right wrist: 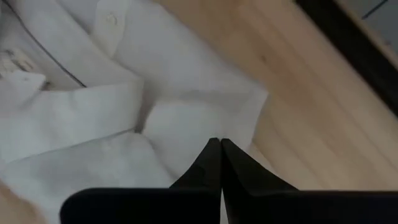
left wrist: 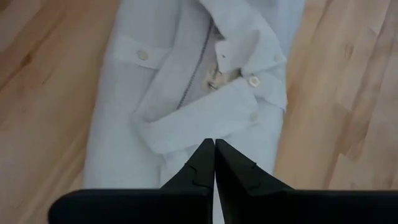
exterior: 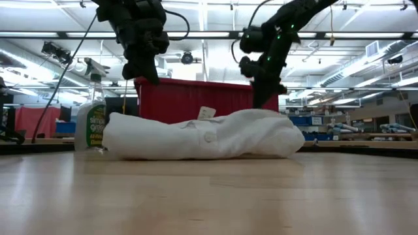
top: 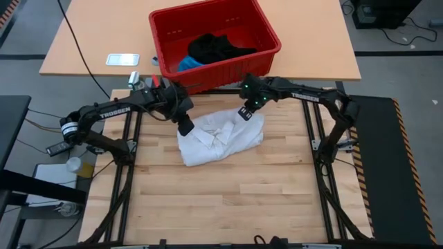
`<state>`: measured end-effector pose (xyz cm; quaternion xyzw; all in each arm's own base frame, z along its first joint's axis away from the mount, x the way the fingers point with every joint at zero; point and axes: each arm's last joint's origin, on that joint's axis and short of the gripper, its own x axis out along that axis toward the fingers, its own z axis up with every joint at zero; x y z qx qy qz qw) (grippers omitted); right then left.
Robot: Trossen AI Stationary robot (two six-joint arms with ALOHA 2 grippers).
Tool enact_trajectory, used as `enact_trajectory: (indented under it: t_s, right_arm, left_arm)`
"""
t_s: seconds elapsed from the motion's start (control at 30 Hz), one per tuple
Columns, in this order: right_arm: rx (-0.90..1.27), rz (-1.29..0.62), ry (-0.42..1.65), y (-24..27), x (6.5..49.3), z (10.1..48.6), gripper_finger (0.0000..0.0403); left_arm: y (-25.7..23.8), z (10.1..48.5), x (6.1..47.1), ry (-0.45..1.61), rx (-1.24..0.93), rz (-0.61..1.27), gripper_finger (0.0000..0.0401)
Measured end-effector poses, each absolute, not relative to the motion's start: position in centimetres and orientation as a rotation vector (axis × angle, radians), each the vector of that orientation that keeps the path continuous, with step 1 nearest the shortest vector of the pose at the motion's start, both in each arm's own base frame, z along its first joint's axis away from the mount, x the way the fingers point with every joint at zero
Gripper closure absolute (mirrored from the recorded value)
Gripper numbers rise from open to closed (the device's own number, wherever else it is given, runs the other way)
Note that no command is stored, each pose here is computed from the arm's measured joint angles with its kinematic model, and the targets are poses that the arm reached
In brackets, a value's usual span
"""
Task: Fold laundry
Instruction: Fold the white polo shirt
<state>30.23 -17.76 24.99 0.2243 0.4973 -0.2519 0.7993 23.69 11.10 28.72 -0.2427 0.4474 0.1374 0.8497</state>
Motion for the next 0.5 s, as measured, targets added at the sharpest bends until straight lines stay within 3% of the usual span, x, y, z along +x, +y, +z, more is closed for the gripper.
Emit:
enact_trajectory:
  t_s: [0.13, 0.23, 0.5]
  right_arm:
    - [0.463, -0.588, 1.026, -17.5, 29.6, 26.4, 0.0397]
    - [0.463, -0.497, 1.013, -17.9, 29.5, 26.4, 0.0396]
    - [0.596, -0.263, 1.086, -18.8, 30.9, 21.2, 0.0396]
  left_arm:
    - [10.6, 28.7, 23.9, 0.949, -0.496, 0.267, 0.0385]
    - [10.2, 28.7, 24.2, 0.947, -0.464, 0.241, 0.0385]
    - [10.2, 29.0, 24.5, 0.909, -0.446, 0.233, 0.0385]
